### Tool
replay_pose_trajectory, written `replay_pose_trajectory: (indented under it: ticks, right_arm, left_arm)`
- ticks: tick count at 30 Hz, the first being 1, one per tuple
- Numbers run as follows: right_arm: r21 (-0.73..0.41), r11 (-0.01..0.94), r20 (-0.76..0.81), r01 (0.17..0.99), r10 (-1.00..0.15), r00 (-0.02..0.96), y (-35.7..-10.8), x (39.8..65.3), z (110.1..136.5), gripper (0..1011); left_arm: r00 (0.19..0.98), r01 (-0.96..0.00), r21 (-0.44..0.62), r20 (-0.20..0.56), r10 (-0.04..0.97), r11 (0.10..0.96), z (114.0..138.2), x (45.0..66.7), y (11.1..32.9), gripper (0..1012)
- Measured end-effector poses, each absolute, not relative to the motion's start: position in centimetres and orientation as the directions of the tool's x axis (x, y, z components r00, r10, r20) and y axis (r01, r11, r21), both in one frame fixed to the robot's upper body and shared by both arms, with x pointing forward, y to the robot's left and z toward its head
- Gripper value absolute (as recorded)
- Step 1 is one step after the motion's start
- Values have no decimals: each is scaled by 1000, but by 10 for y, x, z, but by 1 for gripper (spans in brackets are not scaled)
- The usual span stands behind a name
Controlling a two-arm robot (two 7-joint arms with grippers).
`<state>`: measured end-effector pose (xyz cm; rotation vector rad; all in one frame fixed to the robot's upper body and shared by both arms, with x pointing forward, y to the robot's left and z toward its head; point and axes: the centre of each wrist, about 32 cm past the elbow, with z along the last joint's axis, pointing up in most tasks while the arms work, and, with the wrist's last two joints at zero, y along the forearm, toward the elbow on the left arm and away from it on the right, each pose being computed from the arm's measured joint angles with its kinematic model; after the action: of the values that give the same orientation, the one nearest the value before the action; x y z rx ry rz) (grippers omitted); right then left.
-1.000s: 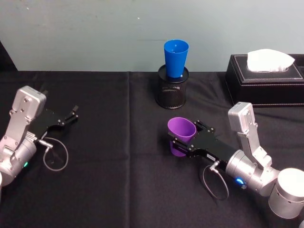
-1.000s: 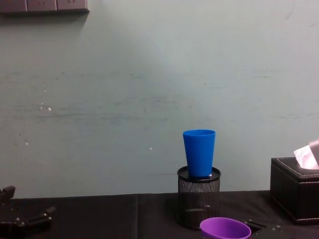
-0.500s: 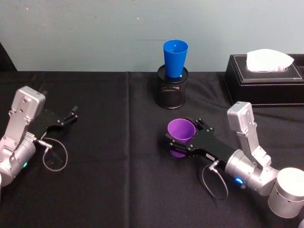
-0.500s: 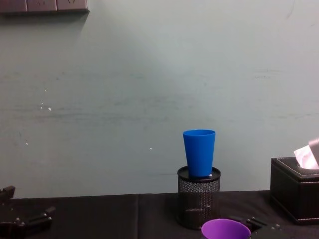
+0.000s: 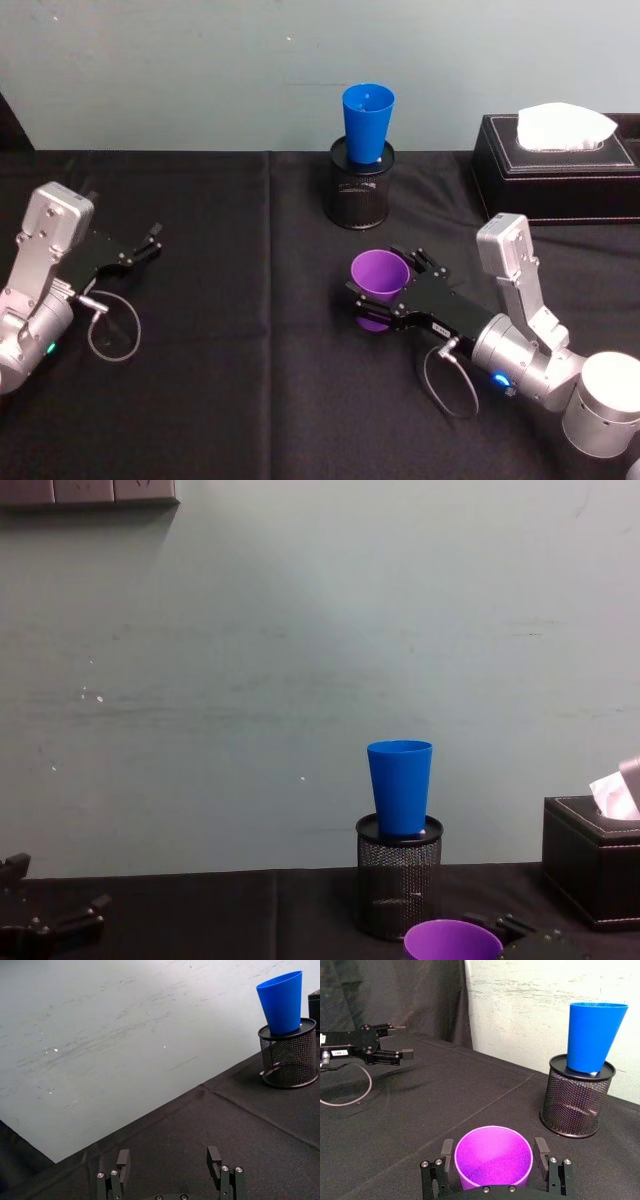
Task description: Pick up one cup with a gripper and tap it against the other cup.
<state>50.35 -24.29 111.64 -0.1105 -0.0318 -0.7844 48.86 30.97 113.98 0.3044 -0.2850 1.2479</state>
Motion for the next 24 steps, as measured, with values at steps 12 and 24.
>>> replay_pose_trajectory:
  ticks: [12, 24]
  right_arm:
    - [-38, 702, 81, 711, -707, 703, -241, 502, 1129, 1003]
    - [55, 637, 104, 769, -769, 630, -243, 497, 1159, 1003]
  left_arm:
    - [292, -955, 70, 374, 880, 287, 1140, 489, 310, 1005]
    - [292, -955, 70, 374, 880, 287, 1140, 489, 310, 1005]
